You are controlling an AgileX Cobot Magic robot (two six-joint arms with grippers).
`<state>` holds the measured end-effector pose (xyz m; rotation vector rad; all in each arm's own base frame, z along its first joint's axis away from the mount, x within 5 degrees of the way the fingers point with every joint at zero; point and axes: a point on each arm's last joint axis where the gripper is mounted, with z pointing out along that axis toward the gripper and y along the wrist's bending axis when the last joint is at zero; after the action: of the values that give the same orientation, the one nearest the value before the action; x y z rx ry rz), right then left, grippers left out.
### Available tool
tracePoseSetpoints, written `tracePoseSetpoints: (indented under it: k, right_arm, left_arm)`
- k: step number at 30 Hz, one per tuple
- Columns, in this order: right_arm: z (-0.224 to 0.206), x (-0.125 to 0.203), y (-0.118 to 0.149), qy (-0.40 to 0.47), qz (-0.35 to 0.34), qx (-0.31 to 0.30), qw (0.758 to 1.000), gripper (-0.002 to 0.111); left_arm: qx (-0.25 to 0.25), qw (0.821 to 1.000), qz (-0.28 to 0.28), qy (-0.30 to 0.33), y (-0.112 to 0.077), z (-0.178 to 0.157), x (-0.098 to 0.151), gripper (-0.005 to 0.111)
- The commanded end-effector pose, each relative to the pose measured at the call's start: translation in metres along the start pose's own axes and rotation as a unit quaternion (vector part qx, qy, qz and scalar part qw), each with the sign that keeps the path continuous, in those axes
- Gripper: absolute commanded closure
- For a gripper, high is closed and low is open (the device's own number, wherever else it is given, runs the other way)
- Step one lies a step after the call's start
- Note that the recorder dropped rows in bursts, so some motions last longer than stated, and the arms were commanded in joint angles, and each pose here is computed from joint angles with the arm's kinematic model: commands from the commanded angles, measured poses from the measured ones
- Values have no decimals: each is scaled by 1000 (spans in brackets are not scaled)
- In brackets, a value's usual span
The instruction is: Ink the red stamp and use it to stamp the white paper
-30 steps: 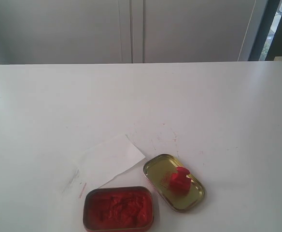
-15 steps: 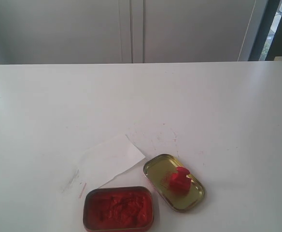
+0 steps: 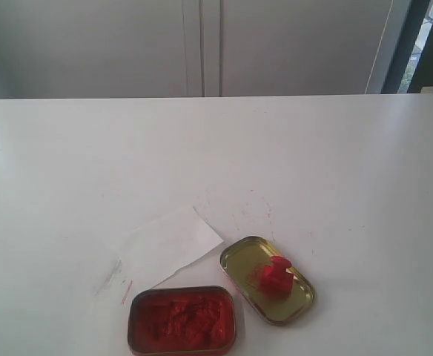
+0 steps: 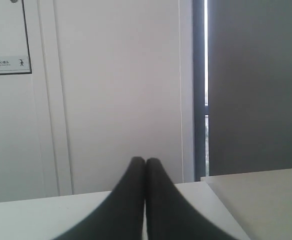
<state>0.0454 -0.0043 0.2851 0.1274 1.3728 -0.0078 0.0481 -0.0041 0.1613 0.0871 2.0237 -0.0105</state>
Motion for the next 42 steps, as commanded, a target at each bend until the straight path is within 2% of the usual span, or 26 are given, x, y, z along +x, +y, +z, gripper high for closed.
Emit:
tracePoseSetpoints:
  k: [1, 3, 9, 17, 34, 37, 42]
  right_arm:
    - [6, -8, 1, 10, -8, 0, 1000, 108]
    - [10, -13, 1, 21, -8, 0, 1000, 108]
    - [32, -25, 3, 139, -8, 5, 990, 108]
    - [68, -37, 5, 283, -7, 10, 959, 108]
    - [75, -40, 5, 265, -6, 11, 964, 108]
    - [77, -39, 5, 281, -5, 12, 960, 108]
    - [87, -40, 6, 350, 3, 15, 937, 108]
  left_arm:
    - [1, 1000, -2, 7, 0, 1, 4, 107]
    - [1, 1000, -2, 7, 0, 1, 4, 107]
    - [1, 1000, -2, 7, 0, 1, 4, 107]
    - [1, 1000, -2, 7, 0, 1, 4, 107]
    - [1, 1000, -2, 7, 0, 1, 4, 107]
    - [1, 1000, -2, 7, 0, 1, 4, 107]
    - [1, 1000, -2, 7, 0, 1, 4, 107]
